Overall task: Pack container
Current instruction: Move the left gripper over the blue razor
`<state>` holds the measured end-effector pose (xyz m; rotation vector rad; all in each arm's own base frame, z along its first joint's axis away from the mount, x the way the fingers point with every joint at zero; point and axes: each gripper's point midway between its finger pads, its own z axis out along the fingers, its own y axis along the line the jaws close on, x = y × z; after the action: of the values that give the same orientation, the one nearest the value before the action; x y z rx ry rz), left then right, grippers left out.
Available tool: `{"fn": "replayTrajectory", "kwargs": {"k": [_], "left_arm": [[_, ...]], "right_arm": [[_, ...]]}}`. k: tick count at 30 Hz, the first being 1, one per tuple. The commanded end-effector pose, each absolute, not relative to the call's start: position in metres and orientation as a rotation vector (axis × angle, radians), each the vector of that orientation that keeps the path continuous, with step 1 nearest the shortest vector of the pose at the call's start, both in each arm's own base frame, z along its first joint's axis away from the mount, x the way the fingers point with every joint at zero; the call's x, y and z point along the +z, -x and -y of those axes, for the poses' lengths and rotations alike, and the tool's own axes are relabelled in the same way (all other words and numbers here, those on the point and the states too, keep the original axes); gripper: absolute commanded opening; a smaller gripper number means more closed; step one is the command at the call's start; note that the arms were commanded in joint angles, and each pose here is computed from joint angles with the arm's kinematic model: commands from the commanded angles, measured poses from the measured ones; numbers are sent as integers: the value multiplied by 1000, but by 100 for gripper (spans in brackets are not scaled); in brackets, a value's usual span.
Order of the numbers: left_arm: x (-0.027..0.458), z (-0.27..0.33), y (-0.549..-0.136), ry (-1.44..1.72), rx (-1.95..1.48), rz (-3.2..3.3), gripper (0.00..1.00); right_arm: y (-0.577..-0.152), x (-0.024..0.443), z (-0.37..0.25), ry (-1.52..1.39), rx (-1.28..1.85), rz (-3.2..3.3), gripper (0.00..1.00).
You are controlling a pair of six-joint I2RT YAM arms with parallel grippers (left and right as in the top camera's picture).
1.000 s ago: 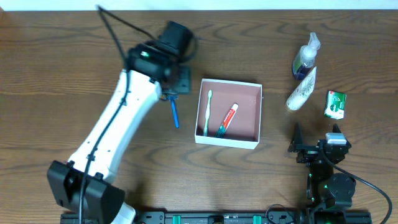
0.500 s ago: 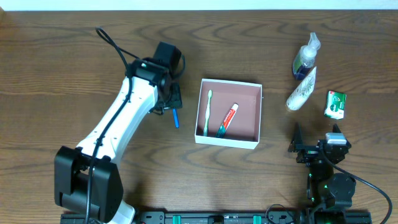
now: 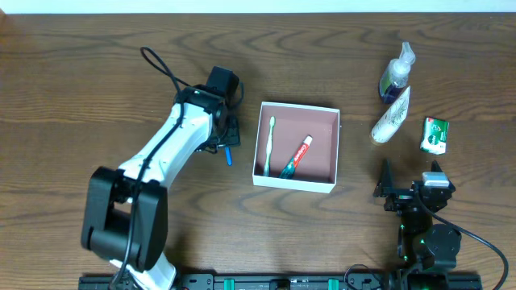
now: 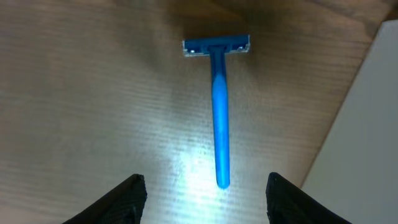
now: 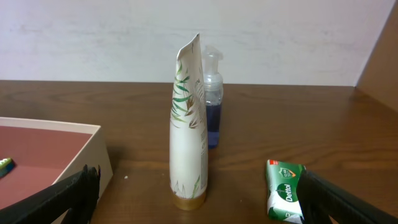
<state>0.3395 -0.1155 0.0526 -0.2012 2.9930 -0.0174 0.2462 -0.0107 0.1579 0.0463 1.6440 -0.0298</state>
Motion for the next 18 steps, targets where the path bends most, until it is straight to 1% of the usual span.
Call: {"fn": "replayTrajectory", "kwargs": {"k": [1, 18], "left_arm": [[35, 114, -336, 198, 7, -3035, 63], [-1, 110, -340, 257, 40, -3083, 63]], "right_arm": [[-246, 157, 7, -23, -30, -1645, 99], [-246, 157, 7, -23, -30, -1645, 99]]}}
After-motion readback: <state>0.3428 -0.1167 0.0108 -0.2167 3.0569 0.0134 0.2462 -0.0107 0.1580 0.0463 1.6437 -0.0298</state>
